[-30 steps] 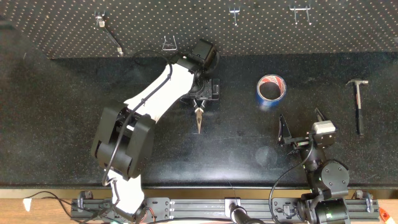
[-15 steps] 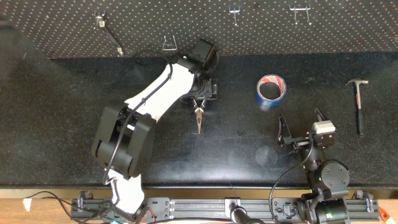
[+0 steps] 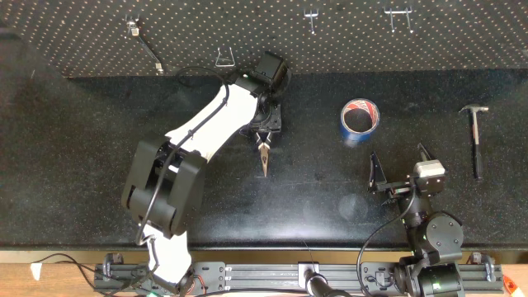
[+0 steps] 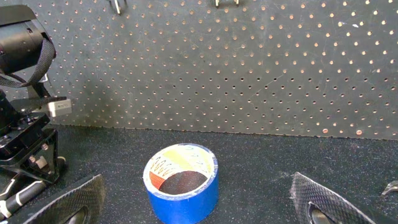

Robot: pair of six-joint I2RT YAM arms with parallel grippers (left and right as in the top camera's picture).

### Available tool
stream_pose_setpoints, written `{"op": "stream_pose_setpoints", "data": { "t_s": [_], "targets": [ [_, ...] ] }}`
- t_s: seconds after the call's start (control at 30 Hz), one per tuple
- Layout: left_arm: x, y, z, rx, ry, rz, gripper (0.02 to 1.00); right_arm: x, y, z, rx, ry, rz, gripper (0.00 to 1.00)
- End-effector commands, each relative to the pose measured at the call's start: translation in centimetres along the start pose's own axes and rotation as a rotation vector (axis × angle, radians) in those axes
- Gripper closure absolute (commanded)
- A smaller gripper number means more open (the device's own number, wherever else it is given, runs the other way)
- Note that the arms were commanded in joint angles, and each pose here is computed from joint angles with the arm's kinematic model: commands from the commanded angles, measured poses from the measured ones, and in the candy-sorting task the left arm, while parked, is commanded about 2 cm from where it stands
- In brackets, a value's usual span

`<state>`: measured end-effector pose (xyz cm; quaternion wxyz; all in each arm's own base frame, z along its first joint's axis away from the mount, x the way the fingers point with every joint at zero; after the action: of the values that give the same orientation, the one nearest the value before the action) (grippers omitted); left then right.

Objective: Place Tools Onto Pegboard

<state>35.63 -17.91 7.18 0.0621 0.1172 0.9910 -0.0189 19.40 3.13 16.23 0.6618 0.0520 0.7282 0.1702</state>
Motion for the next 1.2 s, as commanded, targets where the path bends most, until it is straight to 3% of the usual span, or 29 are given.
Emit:
{"op": "stream_pose_setpoints", "data": {
  "t_s": [0.03,0.2,0.3,0.37,0.43,0.5,0.63,0.93,1.2],
  "targets": [
    [1.0,1.3,-4.1,-0.010,-0.090,-0.018,0.989,0.1,0.1,0.0,-0.004,0.003,0.007,0.025],
    [7.1,6.6,-7.6,-0.015,-0.187,-0.142,0.989,0.1,0.1,0.0,-0.004,0.003,0.007,0.025],
    [8.1,9.5,-8.4,-0.008,-0.440,-0.227,0.991,0.1,0.1,0.0,-0.004,0.003,0.007,0.025],
    [5.9,10.6,-9.3,-0.007,-0.721,-0.218,0.991,0.1,0.1,0.0,-0.004,0.002,0.007,0.027],
    [3.2,11.1,-11.2,-0.066,-0.944,-0.158,0.991,0.1,0.1,0.0,-0.004,0.002,0.007,0.025],
    [0.3,11.2,-12.7,-0.096,-1.116,-0.096,0.991,0.1,0.1,0.0,-0.004,0.002,0.007,0.023],
    [-2.2,11.5,-14.0,-0.127,-1.301,-0.090,0.991,0.1,0.1,0.0,-0.004,0.002,0.007,0.025],
    [-6.2,12.2,-20.1,-0.245,-1.433,0.019,0.991,0.1,0.1,0.0,-0.004,0.002,0.007,0.025],
    [-8.9,12.8,-18.0,-0.252,-1.390,0.025,0.991,0.1,0.1,0.0,-0.004,0.003,0.007,0.025]
  ]
}}
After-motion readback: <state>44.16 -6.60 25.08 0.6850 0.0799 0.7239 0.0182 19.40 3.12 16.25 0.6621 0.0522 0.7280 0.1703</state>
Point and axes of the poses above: each gripper's point midway between its finger pads, its own z axis out along the fingers, its own y axis along the line the jaws close on, x = y × z, the point moved 5 cm from there along -z, back along the fingers, and after that the axes turned 15 degrees about z, right-handed, at the moved point
